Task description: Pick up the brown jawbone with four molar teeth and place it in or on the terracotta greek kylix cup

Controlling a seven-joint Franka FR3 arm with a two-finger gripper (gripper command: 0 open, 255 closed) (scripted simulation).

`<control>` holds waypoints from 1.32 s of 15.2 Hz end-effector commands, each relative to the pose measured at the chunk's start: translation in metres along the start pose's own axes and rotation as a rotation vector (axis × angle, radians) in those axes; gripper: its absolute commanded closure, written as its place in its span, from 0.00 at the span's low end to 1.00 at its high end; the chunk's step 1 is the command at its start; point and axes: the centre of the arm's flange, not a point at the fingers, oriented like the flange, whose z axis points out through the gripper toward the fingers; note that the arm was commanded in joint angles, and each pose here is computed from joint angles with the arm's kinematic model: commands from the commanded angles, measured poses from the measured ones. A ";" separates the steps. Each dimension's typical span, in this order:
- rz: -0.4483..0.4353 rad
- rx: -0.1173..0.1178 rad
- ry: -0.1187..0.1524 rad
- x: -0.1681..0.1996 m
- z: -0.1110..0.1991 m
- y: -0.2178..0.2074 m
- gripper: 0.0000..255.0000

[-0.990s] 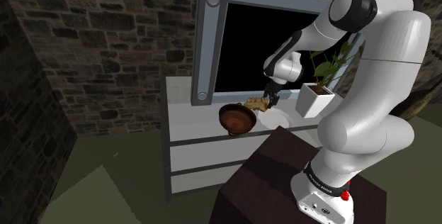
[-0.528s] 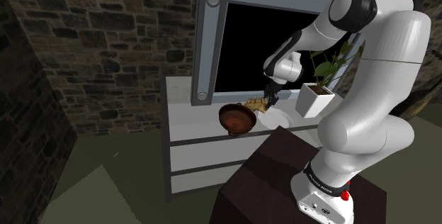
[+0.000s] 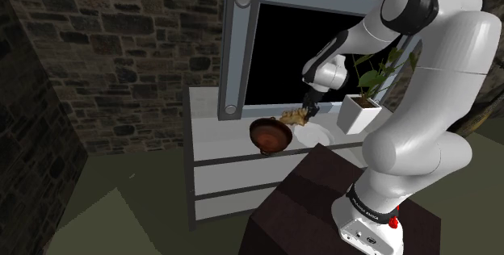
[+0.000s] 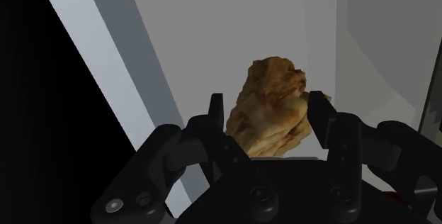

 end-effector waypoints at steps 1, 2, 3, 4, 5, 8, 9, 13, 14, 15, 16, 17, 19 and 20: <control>0.000 0.000 0.000 0.002 -0.010 0.000 1.00; 0.000 0.000 0.000 0.002 -0.016 0.000 1.00; 0.000 0.000 0.000 0.003 -0.021 0.000 1.00; 0.000 0.000 0.000 0.004 -0.026 0.000 1.00; 0.000 0.000 0.000 0.004 -0.031 0.000 1.00; 0.000 0.000 0.000 0.006 -0.047 0.000 1.00; 0.000 0.000 0.000 0.007 -0.052 0.000 1.00; 0.000 0.000 0.000 0.009 -0.073 0.000 1.00; 0.000 0.000 0.000 0.010 -0.079 0.000 1.00; 0.000 0.000 0.000 0.011 -0.084 0.000 1.00; 0.000 0.000 0.000 0.011 -0.089 0.000 1.00; 0.000 0.000 0.000 0.012 -0.094 0.000 1.00; 0.000 0.000 0.000 0.013 -0.105 0.000 1.00; 0.000 0.000 0.000 0.014 -0.110 0.000 1.00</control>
